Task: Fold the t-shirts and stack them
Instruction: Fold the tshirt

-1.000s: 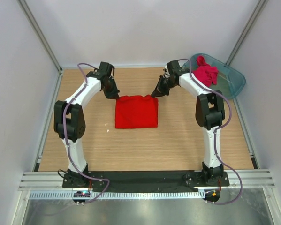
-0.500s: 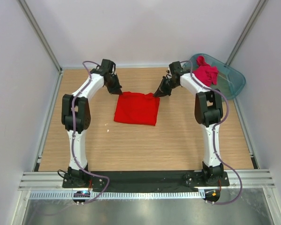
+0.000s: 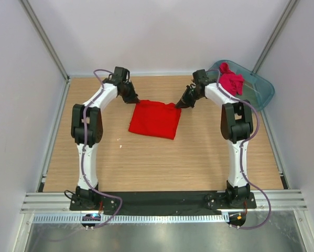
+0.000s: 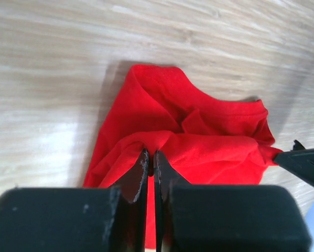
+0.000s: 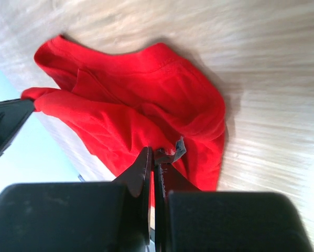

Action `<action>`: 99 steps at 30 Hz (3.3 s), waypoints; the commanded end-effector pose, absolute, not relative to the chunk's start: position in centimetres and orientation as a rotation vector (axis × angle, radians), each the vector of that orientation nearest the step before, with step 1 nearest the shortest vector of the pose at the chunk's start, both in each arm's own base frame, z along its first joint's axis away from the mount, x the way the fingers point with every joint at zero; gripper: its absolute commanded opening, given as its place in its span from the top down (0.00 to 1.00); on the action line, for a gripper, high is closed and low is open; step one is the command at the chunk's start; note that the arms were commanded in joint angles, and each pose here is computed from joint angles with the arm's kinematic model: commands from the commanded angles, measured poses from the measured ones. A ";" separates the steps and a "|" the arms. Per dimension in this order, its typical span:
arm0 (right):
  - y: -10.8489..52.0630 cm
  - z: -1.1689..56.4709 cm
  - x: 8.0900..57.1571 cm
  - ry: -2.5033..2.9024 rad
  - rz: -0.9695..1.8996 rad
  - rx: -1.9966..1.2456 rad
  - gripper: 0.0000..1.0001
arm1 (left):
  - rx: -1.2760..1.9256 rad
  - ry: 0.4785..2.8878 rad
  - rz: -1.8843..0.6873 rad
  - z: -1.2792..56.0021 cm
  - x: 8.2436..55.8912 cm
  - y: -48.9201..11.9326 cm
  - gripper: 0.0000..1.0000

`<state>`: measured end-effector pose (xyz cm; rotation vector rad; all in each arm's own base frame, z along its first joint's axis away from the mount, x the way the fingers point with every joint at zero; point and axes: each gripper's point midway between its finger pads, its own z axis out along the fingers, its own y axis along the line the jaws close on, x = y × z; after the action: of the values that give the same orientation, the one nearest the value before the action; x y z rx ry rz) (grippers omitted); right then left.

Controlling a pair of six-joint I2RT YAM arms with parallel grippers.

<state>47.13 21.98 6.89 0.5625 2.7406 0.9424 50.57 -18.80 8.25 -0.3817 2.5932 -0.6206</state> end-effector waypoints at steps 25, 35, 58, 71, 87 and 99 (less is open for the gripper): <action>21.3 13.7 44.2 2.676 0.626 0.054 0.55 | -0.193 2.554 -0.715 13.0 44.6 -21.4 0.67; 26.4 8.9 38.8 2.772 0.855 -0.087 0.94 | -0.212 2.783 -0.565 4.7 42.7 -20.4 0.72; 22.6 10.8 34.7 2.678 1.085 0.067 0.98 | -0.201 2.883 -0.460 3.3 30.2 -21.1 0.71; 30.5 11.5 43.5 2.405 1.562 0.135 0.96 | -0.168 2.682 -0.672 8.3 39.4 -20.1 0.67; 31.0 5.1 52.5 2.337 1.545 0.459 0.98 | -0.251 2.698 -0.662 3.3 43.1 -17.3 0.69; 27.5 1.5 55.5 2.390 1.403 0.507 0.98 | -0.238 2.710 -0.653 2.9 43.7 -16.6 0.62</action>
<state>54.48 28.62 2.31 0.5218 2.3662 1.4928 42.39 -17.71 3.24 -0.2813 2.7301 -0.7146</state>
